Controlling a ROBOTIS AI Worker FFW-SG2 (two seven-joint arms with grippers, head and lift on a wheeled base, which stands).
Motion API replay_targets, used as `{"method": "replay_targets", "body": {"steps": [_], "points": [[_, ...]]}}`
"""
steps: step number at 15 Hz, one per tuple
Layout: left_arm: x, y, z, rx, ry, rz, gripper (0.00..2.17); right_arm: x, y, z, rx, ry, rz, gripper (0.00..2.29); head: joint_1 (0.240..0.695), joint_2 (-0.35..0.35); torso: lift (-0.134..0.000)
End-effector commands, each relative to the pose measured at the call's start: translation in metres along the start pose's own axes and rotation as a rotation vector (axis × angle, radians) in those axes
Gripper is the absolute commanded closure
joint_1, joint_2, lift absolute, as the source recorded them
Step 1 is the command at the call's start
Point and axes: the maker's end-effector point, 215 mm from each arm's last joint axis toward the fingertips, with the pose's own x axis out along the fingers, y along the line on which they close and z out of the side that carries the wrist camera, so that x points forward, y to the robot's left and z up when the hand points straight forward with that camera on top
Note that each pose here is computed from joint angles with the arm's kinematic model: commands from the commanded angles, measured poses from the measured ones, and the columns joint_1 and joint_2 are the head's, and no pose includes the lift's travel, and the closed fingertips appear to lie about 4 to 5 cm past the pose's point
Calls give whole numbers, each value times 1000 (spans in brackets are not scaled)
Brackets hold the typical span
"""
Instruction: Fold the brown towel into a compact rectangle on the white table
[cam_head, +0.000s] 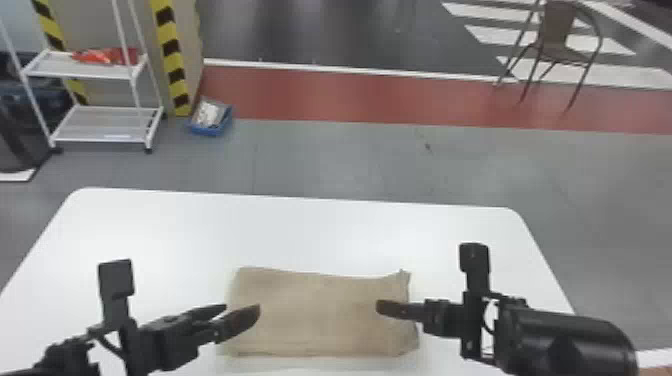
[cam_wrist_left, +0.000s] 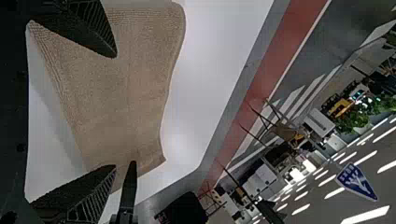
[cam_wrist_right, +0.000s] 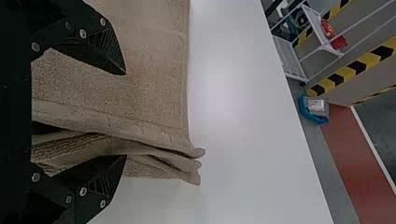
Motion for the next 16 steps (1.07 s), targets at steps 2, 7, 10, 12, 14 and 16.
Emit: {"method": "replay_targets", "body": {"steps": [2, 7, 10, 12, 14, 16], "points": [[17, -11, -7, 70, -10, -14, 33, -24, -14, -1, 25, -29, -26, 232, 695, -166, 0], [48, -30, -27, 162, -9, -45, 238, -65, -52, 4, 167, -114, -6, 90, 695, -266, 0], [66, -24, -33, 247, -21, -25, 421, -89, -73, 7, 217, -153, -37, 110, 695, -339, 0], [79, -22, -37, 307, -15, -7, 421, -102, -87, 7, 240, -178, -54, 110, 695, -350, 0], [86, -24, -34, 360, -36, 3, 647, -108, -99, 4, 256, -193, -68, 117, 695, -350, 0], [90, -20, -37, 372, -29, 21, 1170, -107, -108, -4, 283, -194, -72, 127, 695, -350, 0]]}}
